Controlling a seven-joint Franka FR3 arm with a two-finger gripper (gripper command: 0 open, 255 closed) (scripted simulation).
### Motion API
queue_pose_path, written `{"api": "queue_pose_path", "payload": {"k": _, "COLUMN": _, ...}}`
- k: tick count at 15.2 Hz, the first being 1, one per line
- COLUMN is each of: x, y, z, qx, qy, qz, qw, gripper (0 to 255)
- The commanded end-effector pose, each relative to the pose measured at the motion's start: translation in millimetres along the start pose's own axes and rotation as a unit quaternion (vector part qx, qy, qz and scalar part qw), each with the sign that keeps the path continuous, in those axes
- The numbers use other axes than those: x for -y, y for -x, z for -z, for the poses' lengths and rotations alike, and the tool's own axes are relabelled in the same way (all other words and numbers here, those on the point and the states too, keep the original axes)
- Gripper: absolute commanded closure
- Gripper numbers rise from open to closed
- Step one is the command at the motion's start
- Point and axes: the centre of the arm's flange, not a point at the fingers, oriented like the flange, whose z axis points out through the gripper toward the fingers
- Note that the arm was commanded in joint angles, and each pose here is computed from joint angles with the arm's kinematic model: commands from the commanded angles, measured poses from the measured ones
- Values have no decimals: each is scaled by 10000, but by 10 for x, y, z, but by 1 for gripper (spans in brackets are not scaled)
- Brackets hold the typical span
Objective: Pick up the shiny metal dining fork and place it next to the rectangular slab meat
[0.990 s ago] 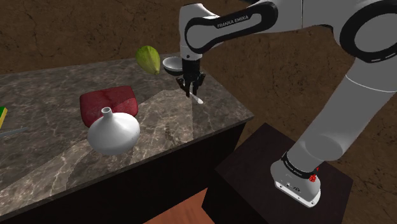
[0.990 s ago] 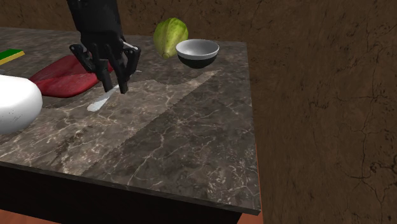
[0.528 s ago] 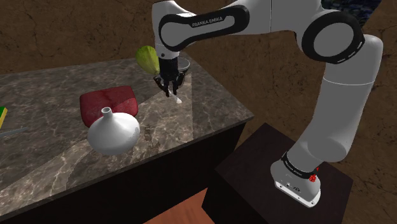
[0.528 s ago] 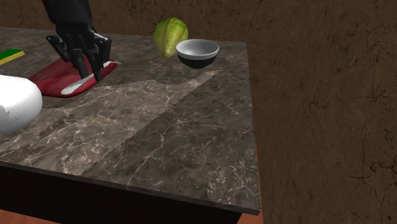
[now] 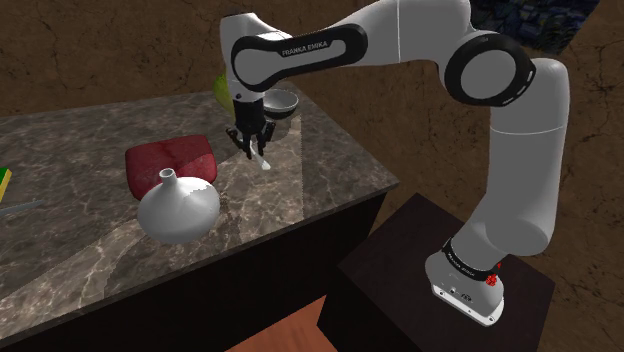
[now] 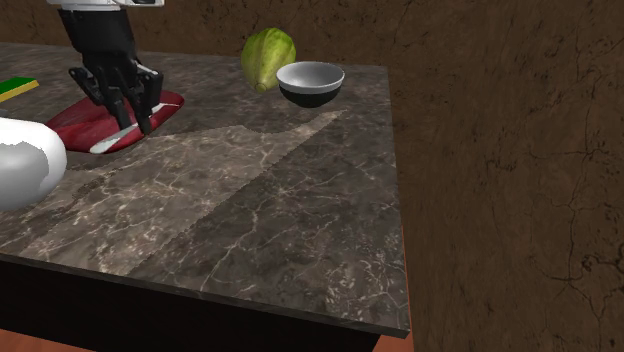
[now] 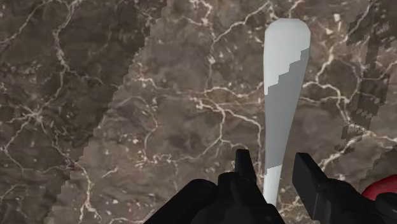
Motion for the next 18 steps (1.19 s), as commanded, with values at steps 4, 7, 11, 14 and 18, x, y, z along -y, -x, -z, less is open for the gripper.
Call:
{"api": "queue_pose_path", "payload": {"k": 4, "x": -3, "y": -30, "z": -271, "qx": -3, "qy": -2, "qz": 0, "qw": 10000, "gripper": 255}}
{"api": "queue_pose_path", "payload": {"k": 7, "x": -4, "y": -54, "z": -427, "qx": -3, "qy": -2, "qz": 0, "qw": 10000, "gripper": 255}}
{"api": "queue_pose_path", "payload": {"k": 11, "x": -7, "y": -84, "z": -636, "qx": -3, "qy": -2, "qz": 0, "qw": 10000, "gripper": 255}}
{"api": "queue_pose_path", "payload": {"k": 14, "x": -8, "y": -107, "z": -793, "qx": -3, "qy": -2, "qz": 0, "qw": 10000, "gripper": 255}}
{"api": "queue_pose_path", "payload": {"k": 18, "x": -9, "y": -111, "z": -816, "qx": -3, "qy": -2, "qz": 0, "qw": 10000, "gripper": 255}}
